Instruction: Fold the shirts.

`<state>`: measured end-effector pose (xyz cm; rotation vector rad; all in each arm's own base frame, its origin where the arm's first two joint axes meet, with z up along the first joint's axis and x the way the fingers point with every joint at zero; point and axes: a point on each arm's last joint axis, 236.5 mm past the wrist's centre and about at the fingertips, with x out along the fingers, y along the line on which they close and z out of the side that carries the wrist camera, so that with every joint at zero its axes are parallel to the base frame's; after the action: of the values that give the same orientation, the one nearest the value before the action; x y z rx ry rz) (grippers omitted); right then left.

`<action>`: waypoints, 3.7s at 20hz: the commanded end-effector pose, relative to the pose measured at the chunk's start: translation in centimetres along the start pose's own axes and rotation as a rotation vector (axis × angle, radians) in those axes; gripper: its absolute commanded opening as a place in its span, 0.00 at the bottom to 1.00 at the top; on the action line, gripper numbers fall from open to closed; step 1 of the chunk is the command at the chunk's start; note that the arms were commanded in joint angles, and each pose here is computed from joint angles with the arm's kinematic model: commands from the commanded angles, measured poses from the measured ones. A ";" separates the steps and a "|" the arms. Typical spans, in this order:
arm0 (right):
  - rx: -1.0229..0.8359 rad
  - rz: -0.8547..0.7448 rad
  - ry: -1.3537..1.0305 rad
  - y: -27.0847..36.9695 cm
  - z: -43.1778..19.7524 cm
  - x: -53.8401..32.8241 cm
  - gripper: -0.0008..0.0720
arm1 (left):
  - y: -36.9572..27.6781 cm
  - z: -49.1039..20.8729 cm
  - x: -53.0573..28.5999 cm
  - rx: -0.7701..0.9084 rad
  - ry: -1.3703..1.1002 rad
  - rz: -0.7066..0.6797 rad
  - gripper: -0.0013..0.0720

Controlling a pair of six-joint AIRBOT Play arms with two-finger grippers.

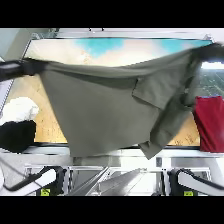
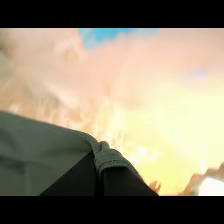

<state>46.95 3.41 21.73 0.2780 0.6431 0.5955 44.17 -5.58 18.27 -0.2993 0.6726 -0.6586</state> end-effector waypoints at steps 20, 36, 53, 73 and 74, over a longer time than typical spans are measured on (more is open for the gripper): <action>0.127 -0.238 0.449 -21.0 -17.6 13.3 0.04 | 15.8 -14.1 18.2 -0.132 0.628 0.309 0.04; 0.111 -0.315 0.480 -22.2 -18.5 14.4 0.04 | 16.9 -15.4 18.5 -0.114 0.685 0.472 0.04; 0.091 -0.555 0.517 -18.8 -13.1 4.9 0.48 | 11.7 -11.5 11.2 -0.146 0.705 0.471 0.97; 0.790 -0.345 0.601 -7.5 -35.4 -3.5 0.48 | 2.6 -30.3 8.3 -0.352 0.842 0.172 0.09; 0.811 -0.345 0.614 -7.2 -36.7 -3.3 0.48 | 2.1 -29.6 8.6 -0.336 0.831 0.145 0.04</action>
<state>26.08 -3.97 -5.46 0.6597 1.4891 0.0289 29.75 -9.11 -11.00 -0.2399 1.6425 -0.4210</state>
